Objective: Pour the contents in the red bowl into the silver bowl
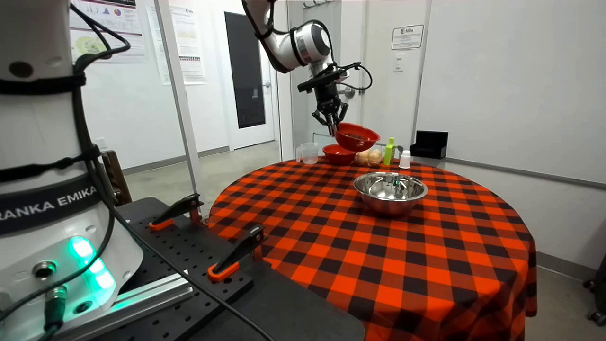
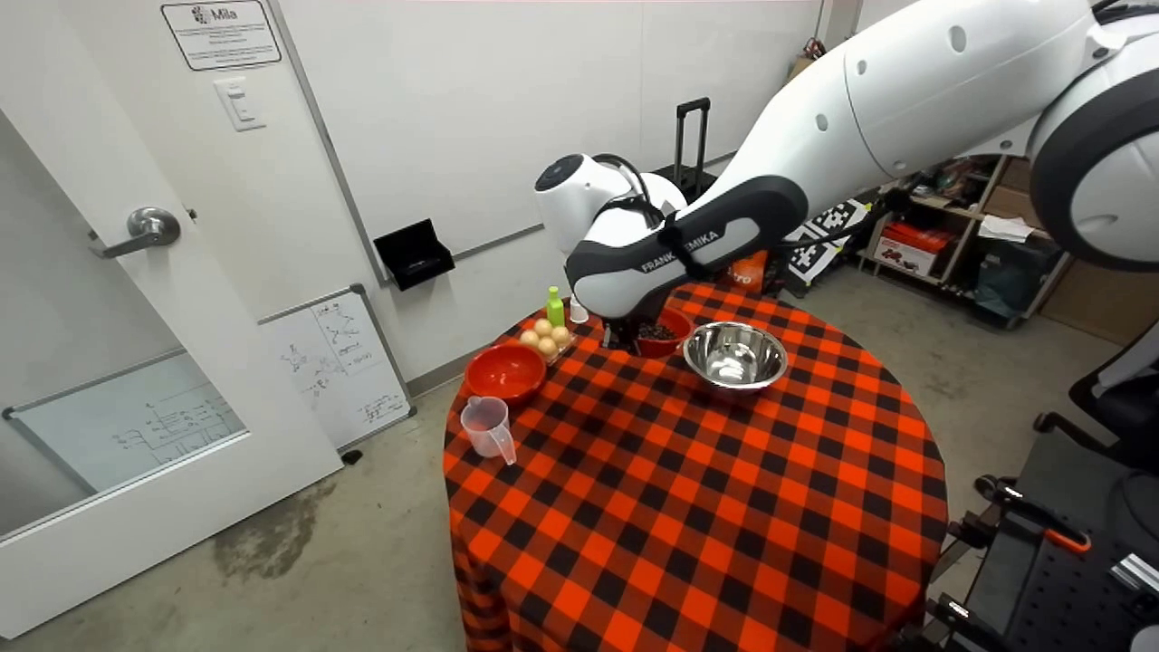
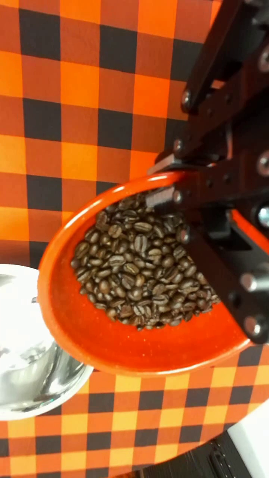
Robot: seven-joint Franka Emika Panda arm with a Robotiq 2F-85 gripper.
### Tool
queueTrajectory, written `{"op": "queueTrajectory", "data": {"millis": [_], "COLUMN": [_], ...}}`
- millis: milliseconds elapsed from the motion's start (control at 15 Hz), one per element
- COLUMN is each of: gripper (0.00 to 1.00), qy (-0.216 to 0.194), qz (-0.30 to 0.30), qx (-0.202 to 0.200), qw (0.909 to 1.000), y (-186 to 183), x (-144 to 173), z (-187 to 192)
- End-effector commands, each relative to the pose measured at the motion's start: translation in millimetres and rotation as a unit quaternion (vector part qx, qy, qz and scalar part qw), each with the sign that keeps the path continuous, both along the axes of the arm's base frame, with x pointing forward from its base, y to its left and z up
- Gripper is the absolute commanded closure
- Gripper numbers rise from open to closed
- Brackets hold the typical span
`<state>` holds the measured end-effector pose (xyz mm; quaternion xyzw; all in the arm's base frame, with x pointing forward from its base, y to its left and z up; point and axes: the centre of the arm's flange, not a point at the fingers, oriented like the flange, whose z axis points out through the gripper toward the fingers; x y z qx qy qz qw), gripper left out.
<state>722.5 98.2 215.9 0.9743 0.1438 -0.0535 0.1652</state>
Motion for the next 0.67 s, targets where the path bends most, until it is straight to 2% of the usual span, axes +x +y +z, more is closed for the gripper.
{"op": "queueTrajectory", "data": {"millis": [0, 267, 600], "gripper": [0.97, 0.97, 0.97], "qy": [0.020, 0.037, 0.045], "qz": [-0.030, -0.074, -0.135], "qx": [0.034, 0.061, 0.111], "qw": [0.9988, 0.9947, 0.9835], "y": [-43, -93, -138], "x": [-14, -22, -34], "z": [10, -5, -14]}}
